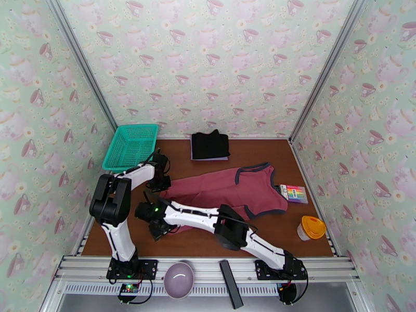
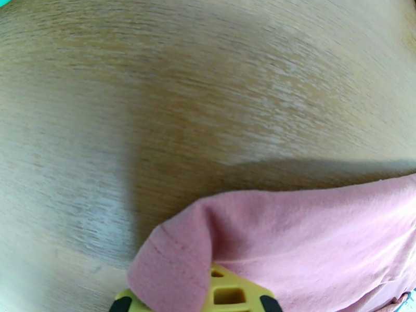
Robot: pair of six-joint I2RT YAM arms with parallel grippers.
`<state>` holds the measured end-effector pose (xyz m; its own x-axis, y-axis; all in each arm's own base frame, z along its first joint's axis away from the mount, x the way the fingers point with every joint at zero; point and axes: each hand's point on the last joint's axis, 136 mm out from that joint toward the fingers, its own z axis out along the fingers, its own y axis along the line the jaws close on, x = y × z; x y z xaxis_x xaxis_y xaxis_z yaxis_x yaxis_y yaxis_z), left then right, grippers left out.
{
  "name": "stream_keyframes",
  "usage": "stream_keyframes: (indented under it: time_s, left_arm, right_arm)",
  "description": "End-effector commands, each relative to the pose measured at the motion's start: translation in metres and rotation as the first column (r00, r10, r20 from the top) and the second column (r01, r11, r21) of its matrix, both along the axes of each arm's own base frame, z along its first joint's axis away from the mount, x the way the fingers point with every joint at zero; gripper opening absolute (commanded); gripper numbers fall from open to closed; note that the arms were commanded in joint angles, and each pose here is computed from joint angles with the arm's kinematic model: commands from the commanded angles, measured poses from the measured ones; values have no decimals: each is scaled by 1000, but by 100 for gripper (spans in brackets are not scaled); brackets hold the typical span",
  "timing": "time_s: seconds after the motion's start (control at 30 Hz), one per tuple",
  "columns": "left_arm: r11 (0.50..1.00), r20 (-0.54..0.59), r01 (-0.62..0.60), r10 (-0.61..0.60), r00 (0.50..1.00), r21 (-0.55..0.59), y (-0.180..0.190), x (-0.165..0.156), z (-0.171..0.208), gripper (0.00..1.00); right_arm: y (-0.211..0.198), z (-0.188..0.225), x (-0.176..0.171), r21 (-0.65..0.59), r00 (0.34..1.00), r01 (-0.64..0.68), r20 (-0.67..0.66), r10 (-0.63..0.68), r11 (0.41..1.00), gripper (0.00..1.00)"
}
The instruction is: Fold and stack the mixed laundry pile
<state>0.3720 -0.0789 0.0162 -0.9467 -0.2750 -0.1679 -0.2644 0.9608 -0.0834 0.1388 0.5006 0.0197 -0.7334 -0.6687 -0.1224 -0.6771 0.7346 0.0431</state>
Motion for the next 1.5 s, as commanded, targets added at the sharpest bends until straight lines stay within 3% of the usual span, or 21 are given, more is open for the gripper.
stream_keyframes:
  time_s: [0.0,0.1,0.23,0.37,0.57,0.83,1.1,1.33,1.47]
  left_arm:
    - [1000,-31,15,-14,999,3,-3,-2,-17,0]
    - [1000,-29,19,-19,999,3,-3,-3,-16,0]
    - [1000,-30,24,-24,999,7,-2,-4,-15,0]
    - [999,-7,15,-15,1000,29,3,-3,-6,0]
    - [999,56,-1,-1,998,45,9,4,27,0]
    - [1000,121,14,-14,993,5,1,7,67,0]
    - [995,182,92,-83,980,-43,-36,4,112,0]
    - [967,259,234,-203,944,-96,-117,7,153,0]
    - [943,259,315,-279,925,-107,-170,12,151,0]
  right_arm:
    - [-18,-22,-1,-131,1000,-27,5,28,991,56]
    - [-26,-37,0,-190,999,-36,12,39,981,46]
    - [-29,-44,4,-212,998,-44,30,51,976,24]
    - [-7,-32,2,-119,996,-78,26,82,990,0]
    - [50,26,1,171,990,-133,61,125,976,0]
    - [56,72,24,260,977,-113,202,61,959,0]
    - [-23,105,59,214,935,47,335,-118,976,0]
    - [-127,105,71,140,882,216,396,-255,966,0]
    - [-178,91,72,86,854,312,412,-319,946,0]
